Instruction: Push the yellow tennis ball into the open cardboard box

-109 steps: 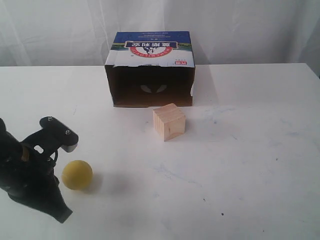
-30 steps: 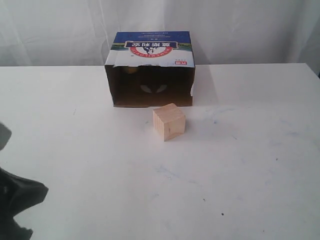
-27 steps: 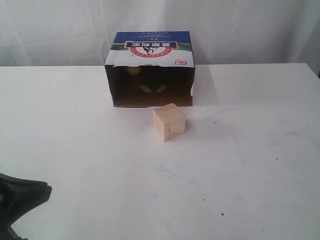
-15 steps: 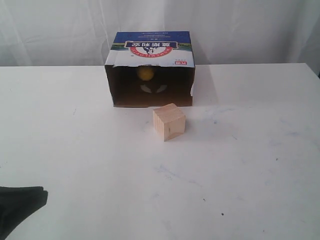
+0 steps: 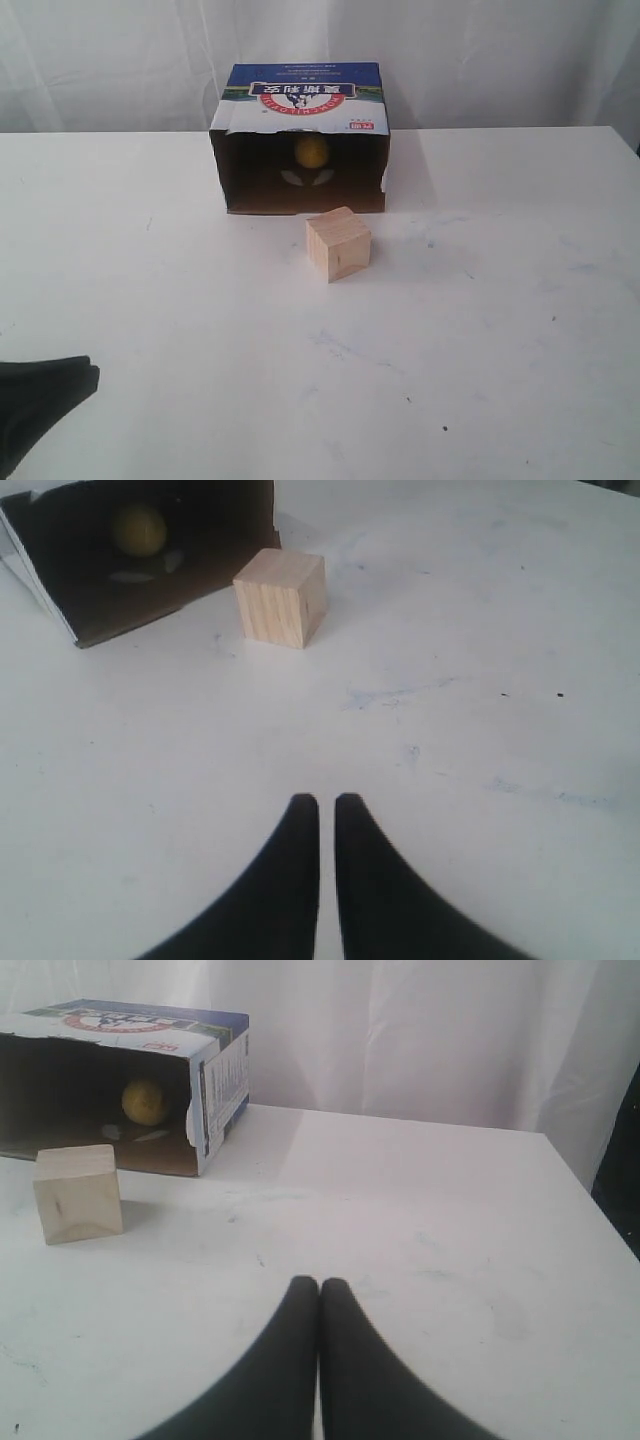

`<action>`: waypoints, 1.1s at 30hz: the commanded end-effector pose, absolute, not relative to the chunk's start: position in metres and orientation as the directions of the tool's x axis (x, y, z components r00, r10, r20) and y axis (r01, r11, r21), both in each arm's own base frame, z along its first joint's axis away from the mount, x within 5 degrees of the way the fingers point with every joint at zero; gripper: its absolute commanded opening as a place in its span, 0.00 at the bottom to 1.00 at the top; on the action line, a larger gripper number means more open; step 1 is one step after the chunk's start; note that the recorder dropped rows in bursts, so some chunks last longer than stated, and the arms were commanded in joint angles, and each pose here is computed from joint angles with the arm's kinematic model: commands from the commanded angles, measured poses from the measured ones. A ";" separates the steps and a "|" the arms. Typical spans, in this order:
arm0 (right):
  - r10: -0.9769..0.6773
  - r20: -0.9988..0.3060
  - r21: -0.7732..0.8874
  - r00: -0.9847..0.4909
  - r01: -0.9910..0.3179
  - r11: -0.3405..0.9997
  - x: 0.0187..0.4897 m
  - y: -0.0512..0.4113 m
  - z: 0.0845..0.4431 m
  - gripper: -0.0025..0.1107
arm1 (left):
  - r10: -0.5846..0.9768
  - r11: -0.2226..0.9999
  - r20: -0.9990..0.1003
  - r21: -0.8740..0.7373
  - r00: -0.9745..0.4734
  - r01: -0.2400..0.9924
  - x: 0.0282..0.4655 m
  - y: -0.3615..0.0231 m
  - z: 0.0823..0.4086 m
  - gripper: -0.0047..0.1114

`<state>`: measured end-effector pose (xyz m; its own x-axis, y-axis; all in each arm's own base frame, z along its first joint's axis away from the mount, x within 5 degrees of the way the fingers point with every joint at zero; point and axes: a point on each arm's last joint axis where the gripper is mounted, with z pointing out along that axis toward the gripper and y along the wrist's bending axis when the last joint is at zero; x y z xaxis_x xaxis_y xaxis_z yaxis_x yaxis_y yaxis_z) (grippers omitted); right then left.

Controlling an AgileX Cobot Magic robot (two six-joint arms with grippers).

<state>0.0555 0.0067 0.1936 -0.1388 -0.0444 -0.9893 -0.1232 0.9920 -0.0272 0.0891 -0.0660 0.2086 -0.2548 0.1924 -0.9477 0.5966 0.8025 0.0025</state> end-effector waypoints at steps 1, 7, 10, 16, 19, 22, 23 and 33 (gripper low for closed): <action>-0.038 -0.991 -0.022 -0.130 -0.121 0.992 0.055 0.007 0.193 0.02 | 0.179 0.797 -0.956 0.003 -0.231 0.604 0.077 -0.058 0.192 0.15; -0.038 -0.991 -0.022 -0.130 -0.121 0.992 0.055 0.007 0.193 0.02 | 0.150 0.795 -0.978 0.033 -0.144 0.605 0.064 -0.048 0.192 0.15; -0.038 -0.991 -0.022 -0.130 -0.121 0.992 0.055 0.007 0.193 0.02 | 0.148 0.798 -0.981 0.041 -0.129 0.602 0.060 -0.044 0.193 0.15; -0.038 -0.991 -0.022 -0.130 -0.121 0.992 0.055 0.007 0.193 0.02 | 0.233 0.808 -0.942 0.049 -0.242 0.586 0.051 -0.034 0.178 0.15; -0.038 -0.991 -0.022 -0.130 -0.121 0.992 0.055 0.007 0.193 0.02 | 0.262 0.813 -0.921 0.050 -0.287 0.580 0.046 -0.030 0.171 0.15; -0.038 -0.991 -0.022 -0.130 -0.121 0.992 0.055 0.007 0.193 0.02 | 0.255 0.816 -0.925 0.050 -0.282 0.575 0.043 -0.027 0.170 0.15; -0.038 -0.991 -0.022 -0.130 -0.121 0.992 0.055 0.007 0.193 0.02 | 0.251 0.817 -0.927 0.050 -0.277 0.575 0.043 -0.027 0.171 0.15; -0.038 -0.991 -0.022 -0.128 -0.121 0.992 0.055 0.007 0.193 0.02 | 0.194 0.821 -0.967 0.068 -0.165 0.567 0.046 -0.029 0.176 0.15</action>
